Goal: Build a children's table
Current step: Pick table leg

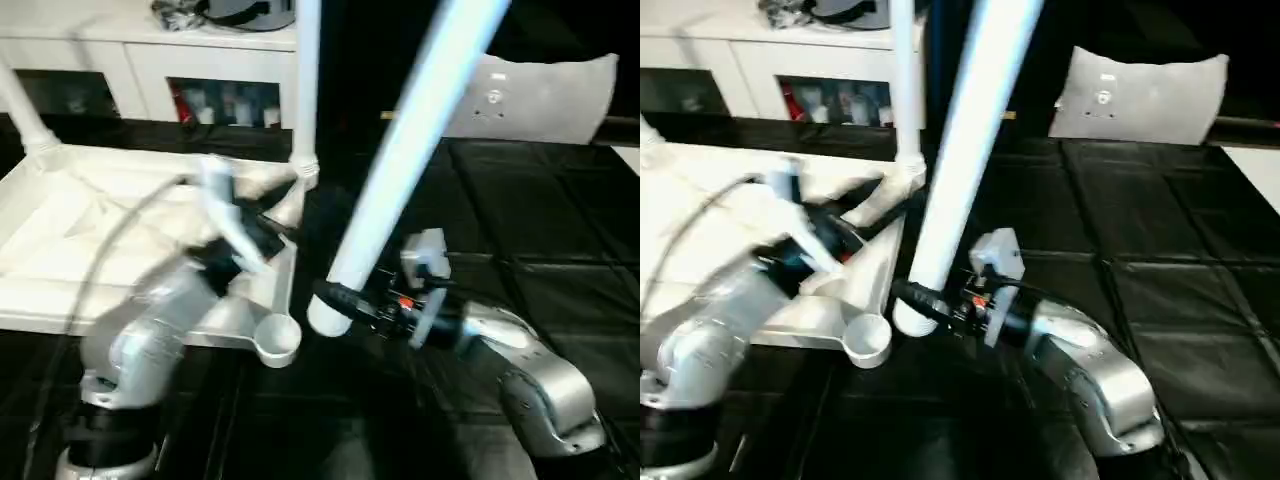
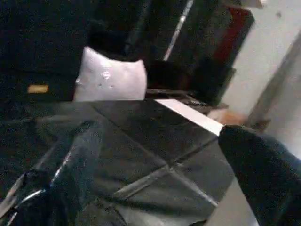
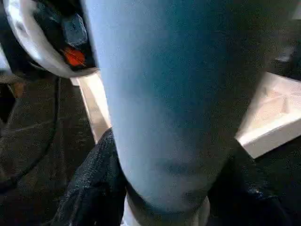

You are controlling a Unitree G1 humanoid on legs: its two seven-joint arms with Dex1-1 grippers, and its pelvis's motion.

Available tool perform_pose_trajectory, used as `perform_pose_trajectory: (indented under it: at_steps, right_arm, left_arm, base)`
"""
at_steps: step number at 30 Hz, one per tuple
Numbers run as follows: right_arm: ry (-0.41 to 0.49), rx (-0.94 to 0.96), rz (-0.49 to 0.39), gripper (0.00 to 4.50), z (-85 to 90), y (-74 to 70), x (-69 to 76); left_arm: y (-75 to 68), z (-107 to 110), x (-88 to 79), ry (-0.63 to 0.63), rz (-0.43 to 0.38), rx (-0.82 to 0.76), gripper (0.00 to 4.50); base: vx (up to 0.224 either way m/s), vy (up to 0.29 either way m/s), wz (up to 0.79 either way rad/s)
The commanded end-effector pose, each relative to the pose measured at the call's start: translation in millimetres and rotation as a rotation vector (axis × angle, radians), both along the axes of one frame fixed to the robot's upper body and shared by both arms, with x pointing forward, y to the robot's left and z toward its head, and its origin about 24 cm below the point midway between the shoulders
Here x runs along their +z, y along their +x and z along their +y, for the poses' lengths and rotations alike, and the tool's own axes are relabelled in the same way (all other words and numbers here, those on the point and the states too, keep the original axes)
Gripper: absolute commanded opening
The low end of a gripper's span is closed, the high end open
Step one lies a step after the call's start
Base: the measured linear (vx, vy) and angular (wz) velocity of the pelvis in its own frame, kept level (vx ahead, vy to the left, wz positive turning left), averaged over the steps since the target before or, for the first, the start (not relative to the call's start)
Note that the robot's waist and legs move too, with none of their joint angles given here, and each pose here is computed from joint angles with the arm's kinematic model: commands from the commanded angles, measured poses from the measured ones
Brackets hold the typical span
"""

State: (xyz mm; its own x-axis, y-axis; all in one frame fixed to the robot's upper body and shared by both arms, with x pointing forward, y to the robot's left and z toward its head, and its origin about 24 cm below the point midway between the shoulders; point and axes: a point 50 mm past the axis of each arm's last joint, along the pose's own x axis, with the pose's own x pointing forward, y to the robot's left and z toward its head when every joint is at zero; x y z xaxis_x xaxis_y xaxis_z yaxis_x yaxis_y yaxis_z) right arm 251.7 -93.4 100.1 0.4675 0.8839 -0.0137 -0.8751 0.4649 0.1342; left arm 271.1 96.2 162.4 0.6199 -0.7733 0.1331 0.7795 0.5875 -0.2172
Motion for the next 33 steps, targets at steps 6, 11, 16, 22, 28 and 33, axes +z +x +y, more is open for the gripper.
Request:
perform_pose_trajectory:
  at_steps: [6,11,16,22,28,33]
  right_arm:
    - [-0.059,-0.089,-0.034,1.91,-2.1,8.9,-1.9]
    - [0.016,-0.269,0.033,1.91,-11.4,15.6,0.8]
    - [0.032,-0.473,0.146,1.91,-22.8,13.9,3.7]
    - [0.264,-0.471,0.104,1.91,-18.9,1.3,22.7]
    - [0.217,-0.655,0.094,1.91,-32.4,-3.0,18.3]
    - [0.100,-0.635,0.170,1.91,-34.3,-5.9,-3.6]
  left_arm:
    - [-14.7,-29.2,8.0,0.118,-0.099,-0.097,4.49]
    - [1.2,-0.2,2.0,0.116,-0.089,0.130,4.49]
    - [0.9,47.3,-19.2,0.193,0.022,0.393,4.49]
    - [-22.5,82.0,-47.6,0.272,0.145,0.662,4.49]
    - [-42.3,96.6,-58.9,0.171,0.150,0.784,4.49]
    - [-43.0,87.9,-59.0,0.209,0.120,0.779,4.49]
  base:
    - [0.000,0.000,0.00]
    - [0.000,0.000,0.00]
    - [0.000,0.000,0.00]
    - [0.000,0.000,0.00]
    - [0.000,0.000,0.00]
    - [0.000,0.000,0.00]
